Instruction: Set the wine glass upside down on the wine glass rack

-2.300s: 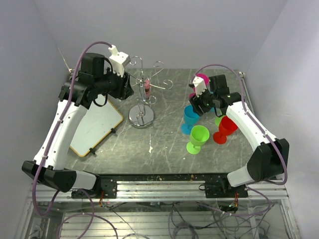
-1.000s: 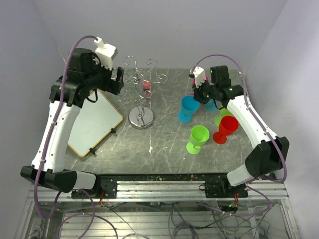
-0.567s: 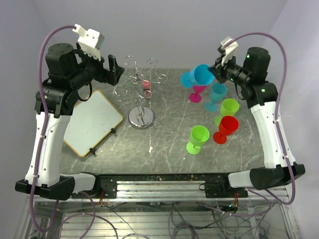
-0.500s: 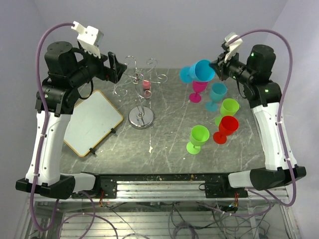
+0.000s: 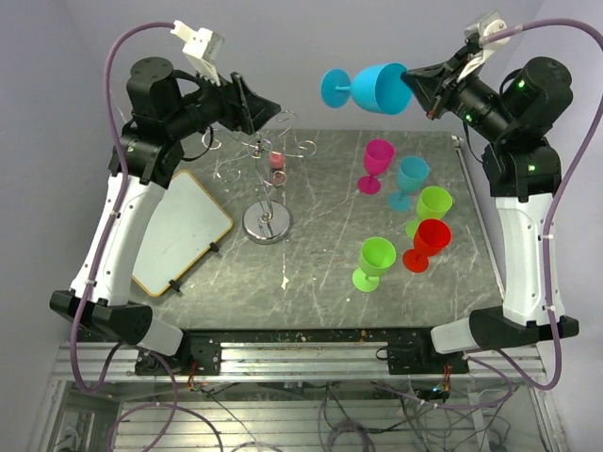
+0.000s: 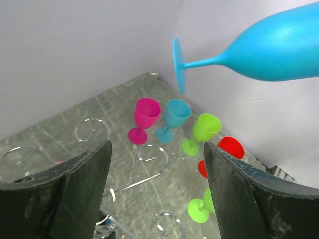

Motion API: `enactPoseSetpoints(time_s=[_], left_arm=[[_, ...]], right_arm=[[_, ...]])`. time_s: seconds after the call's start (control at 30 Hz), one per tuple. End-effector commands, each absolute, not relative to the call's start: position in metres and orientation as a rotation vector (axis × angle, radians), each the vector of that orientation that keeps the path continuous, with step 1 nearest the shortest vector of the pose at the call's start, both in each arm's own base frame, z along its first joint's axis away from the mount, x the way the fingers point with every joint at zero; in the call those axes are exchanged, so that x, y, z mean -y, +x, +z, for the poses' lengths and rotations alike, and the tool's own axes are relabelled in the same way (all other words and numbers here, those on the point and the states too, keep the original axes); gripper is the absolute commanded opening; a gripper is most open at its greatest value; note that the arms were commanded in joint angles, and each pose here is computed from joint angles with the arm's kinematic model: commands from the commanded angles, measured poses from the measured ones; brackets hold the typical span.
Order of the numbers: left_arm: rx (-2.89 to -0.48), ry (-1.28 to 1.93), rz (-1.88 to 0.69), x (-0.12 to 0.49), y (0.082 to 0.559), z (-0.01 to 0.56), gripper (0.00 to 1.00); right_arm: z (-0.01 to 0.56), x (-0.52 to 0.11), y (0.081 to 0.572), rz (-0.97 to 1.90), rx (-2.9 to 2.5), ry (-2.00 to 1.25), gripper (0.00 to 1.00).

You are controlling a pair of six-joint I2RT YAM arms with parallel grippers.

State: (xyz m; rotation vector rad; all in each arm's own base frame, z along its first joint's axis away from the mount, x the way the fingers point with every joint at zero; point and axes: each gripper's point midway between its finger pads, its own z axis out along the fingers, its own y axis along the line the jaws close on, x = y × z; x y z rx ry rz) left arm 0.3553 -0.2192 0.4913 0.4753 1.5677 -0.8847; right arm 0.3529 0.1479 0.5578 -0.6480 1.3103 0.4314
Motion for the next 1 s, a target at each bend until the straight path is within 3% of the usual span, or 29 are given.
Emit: enactPoseSetpoints(time_s=[0.0, 0.47, 0.97], left_arm=[[-1.446, 0.550, -0.998, 0.248, 0.341, 0.520, 0.85], [-1.530, 0.576, -1.120, 0.293, 0.358, 0.486, 0.73], [-1.557, 0.575, -1.190, 0.305, 0.358, 0.477, 0.32]], right_arm=[[0.563, -0.166, 0.348, 0.582, -1.291, -0.666, 0.00], [0.549, -0.182, 0.345, 0.716, -1.306, -0.710, 0.00], [0.540, -0.183, 0.351, 0.717, -1.323, -0.715, 0.00]])
